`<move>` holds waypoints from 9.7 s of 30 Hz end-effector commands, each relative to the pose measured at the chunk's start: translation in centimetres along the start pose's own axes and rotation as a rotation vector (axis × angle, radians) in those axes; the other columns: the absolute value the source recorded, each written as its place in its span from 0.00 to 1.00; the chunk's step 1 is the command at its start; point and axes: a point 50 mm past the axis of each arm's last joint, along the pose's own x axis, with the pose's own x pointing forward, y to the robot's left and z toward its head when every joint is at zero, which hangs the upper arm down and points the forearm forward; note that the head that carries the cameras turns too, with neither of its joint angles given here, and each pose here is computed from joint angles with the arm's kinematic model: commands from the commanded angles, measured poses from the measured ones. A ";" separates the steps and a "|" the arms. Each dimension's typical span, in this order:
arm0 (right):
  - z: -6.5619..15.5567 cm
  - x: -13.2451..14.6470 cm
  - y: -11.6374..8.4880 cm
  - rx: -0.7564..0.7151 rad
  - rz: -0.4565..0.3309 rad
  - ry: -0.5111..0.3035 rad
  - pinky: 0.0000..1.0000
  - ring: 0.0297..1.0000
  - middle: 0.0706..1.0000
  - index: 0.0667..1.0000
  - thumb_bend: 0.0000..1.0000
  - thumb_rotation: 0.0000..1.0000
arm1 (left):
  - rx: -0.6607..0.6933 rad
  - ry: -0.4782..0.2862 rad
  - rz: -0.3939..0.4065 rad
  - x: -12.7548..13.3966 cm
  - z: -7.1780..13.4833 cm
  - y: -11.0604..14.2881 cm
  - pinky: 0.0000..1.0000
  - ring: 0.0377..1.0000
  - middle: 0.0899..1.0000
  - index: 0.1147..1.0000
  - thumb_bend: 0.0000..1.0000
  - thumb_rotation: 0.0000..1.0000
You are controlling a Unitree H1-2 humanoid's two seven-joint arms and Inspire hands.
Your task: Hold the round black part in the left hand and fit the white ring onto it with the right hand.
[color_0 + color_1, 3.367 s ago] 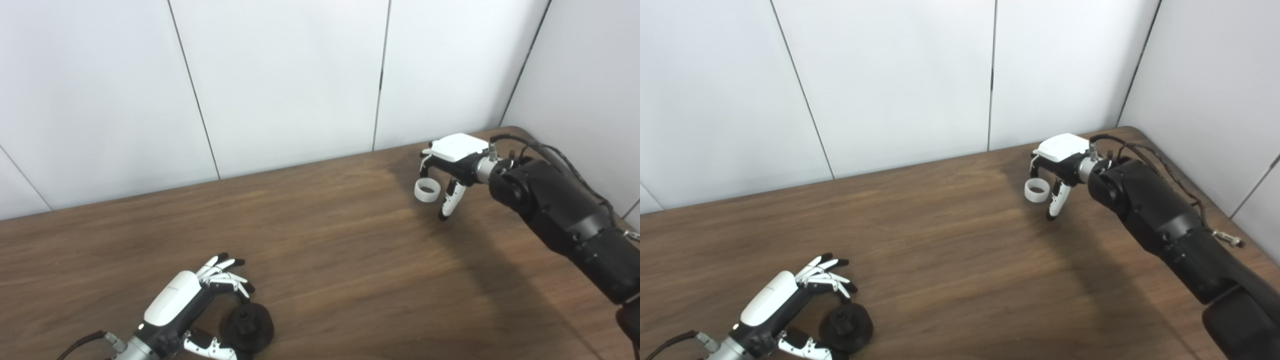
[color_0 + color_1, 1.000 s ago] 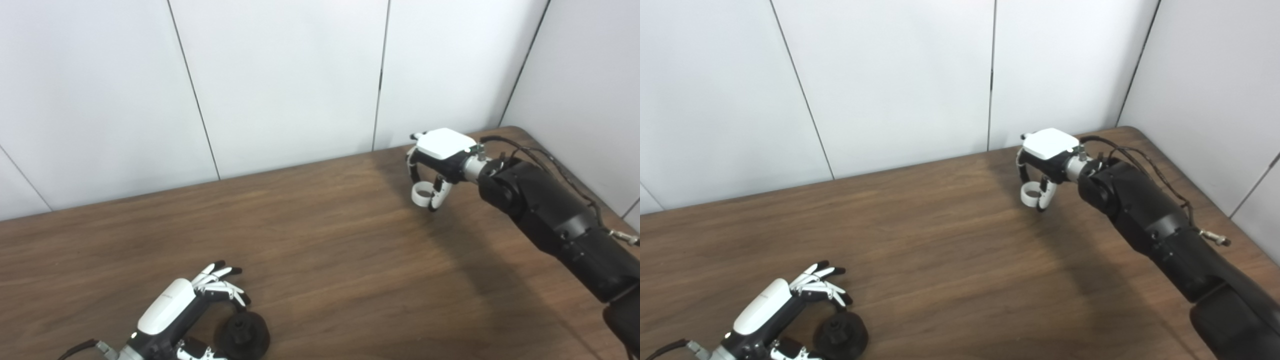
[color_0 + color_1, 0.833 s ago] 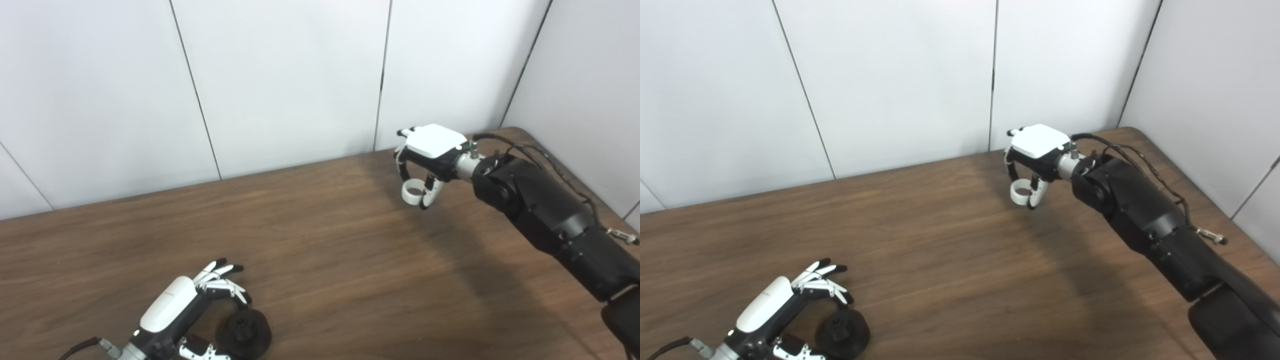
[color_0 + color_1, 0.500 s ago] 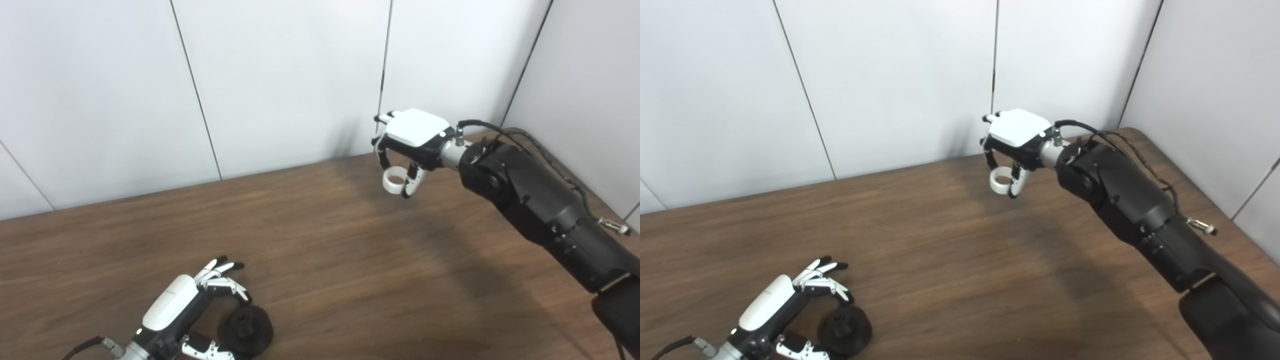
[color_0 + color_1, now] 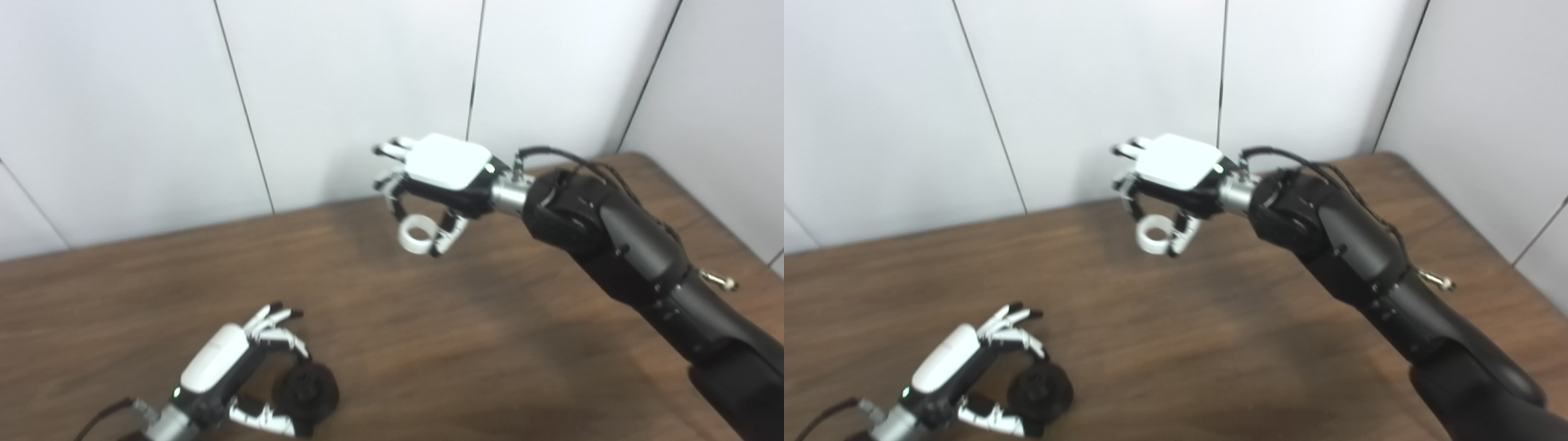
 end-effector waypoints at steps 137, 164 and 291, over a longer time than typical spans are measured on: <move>9.2 0.0 -0.2 0.141 -0.016 -0.357 1.00 1.00 0.90 0.44 0.53 0.14 | 0.073 -0.020 -0.114 2.4 6.2 -0.3 1.00 0.91 0.65 0.41 0.52 0.06; 9.8 0.3 2.2 0.199 0.021 -0.362 1.00 1.00 0.89 0.45 0.53 0.14 | 0.094 -0.023 -0.113 3.0 7.0 0.4 1.00 0.91 0.63 0.41 0.52 0.06; 10.3 0.3 5.1 0.263 0.094 -0.355 1.00 1.00 0.89 0.45 0.52 0.14 | 0.027 0.004 -0.028 3.0 8.3 2.5 1.00 0.92 0.69 0.41 0.52 0.06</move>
